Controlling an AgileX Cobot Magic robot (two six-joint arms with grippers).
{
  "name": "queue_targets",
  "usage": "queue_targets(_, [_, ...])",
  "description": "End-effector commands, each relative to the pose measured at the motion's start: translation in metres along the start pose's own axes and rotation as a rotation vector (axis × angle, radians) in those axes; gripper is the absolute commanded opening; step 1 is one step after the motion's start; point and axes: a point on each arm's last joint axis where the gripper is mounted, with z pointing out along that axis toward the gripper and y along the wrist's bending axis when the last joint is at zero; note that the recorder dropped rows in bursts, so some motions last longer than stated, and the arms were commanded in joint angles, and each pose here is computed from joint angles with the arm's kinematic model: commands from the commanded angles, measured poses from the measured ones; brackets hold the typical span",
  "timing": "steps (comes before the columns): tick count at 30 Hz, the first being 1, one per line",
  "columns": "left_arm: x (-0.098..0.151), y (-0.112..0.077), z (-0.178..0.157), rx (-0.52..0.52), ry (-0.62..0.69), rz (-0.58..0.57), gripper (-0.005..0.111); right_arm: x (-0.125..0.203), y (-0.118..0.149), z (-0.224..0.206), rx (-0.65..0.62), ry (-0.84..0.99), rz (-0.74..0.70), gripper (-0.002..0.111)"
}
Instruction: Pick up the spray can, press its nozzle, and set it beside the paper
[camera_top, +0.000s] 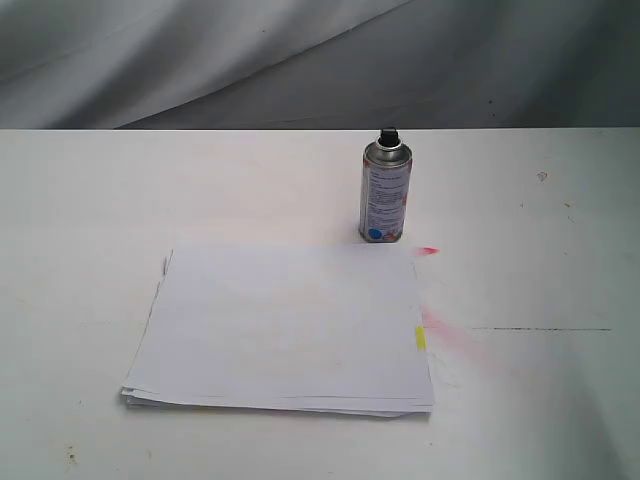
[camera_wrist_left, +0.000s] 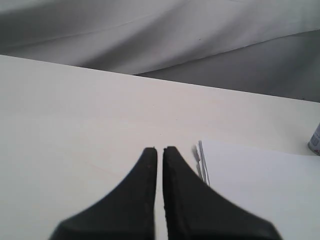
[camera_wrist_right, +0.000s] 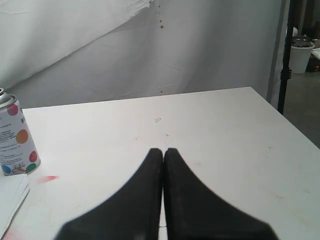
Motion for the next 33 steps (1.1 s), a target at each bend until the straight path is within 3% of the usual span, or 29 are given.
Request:
queue_targets(1, [0.001, 0.000, 0.000, 0.005, -0.004, 0.005, 0.006, 0.000, -0.001, 0.000, 0.009, -0.007, -0.008, 0.000])
queue_targets(25, [0.001, 0.000, 0.000, 0.005, -0.004, 0.005, 0.006, 0.002, 0.000, 0.000, 0.000, 0.032, 0.052, 0.000])
queue_targets(30, [0.001, 0.000, 0.000, 0.005, -0.004, 0.005, 0.006, -0.033, 0.007, -0.007, -0.051, 0.068, 0.047, 0.000])
queue_targets(33, [0.001, 0.000, 0.000, 0.005, -0.004, 0.005, 0.006, -0.080, 0.011, -0.020, -0.079, -0.010, 0.034, 0.000])
